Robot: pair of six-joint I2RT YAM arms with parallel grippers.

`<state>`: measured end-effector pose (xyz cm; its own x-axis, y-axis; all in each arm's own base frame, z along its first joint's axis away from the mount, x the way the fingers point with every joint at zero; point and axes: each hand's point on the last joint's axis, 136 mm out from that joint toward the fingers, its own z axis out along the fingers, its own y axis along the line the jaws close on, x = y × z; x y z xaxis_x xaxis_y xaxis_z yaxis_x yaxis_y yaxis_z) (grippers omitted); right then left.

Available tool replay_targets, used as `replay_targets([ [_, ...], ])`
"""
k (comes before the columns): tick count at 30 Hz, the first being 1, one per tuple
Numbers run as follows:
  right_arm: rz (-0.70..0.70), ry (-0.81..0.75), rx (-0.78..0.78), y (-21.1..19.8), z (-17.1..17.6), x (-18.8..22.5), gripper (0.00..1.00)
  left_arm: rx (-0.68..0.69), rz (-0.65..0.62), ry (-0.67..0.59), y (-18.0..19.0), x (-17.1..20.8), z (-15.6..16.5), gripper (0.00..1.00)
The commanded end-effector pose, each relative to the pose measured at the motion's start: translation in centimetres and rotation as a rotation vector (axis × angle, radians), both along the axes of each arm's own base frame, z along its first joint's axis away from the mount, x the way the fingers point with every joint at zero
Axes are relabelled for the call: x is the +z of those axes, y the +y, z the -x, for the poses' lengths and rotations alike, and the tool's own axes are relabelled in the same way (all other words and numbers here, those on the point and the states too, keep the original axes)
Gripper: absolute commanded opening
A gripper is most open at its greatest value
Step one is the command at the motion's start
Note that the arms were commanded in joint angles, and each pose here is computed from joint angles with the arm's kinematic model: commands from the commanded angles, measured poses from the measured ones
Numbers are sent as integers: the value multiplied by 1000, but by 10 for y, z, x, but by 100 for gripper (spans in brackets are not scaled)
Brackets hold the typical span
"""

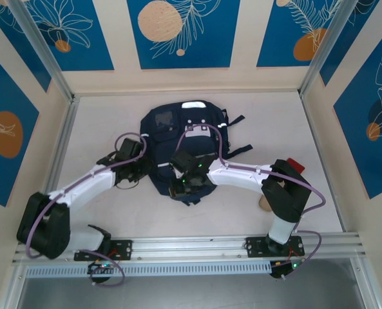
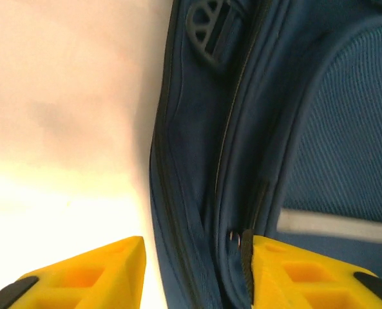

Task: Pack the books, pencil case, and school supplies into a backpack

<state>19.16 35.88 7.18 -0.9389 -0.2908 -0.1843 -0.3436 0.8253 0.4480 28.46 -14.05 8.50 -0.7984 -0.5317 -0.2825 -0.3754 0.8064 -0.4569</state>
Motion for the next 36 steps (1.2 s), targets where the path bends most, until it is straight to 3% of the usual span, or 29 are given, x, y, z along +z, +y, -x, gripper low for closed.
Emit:
replay_targets([
  [1,-60,8,6,15,-5,10,0,25,153,52,-11,-2,20,49],
  [7,-65,21,11,17,-4,8,0,-54,317,64,-43,4,25,57],
  [13,-59,24,12,17,-3,7,0,-70,281,113,-51,-12,27,56],
  [18,-4,-10,-1,9,-4,5,0,-54,236,143,-50,-29,28,42],
  [28,365,-134,-100,-50,-4,-2,0,-15,149,144,-36,-42,25,3],
  [36,634,-158,-238,-126,5,1,0,-20,81,122,-27,-34,23,0],
])
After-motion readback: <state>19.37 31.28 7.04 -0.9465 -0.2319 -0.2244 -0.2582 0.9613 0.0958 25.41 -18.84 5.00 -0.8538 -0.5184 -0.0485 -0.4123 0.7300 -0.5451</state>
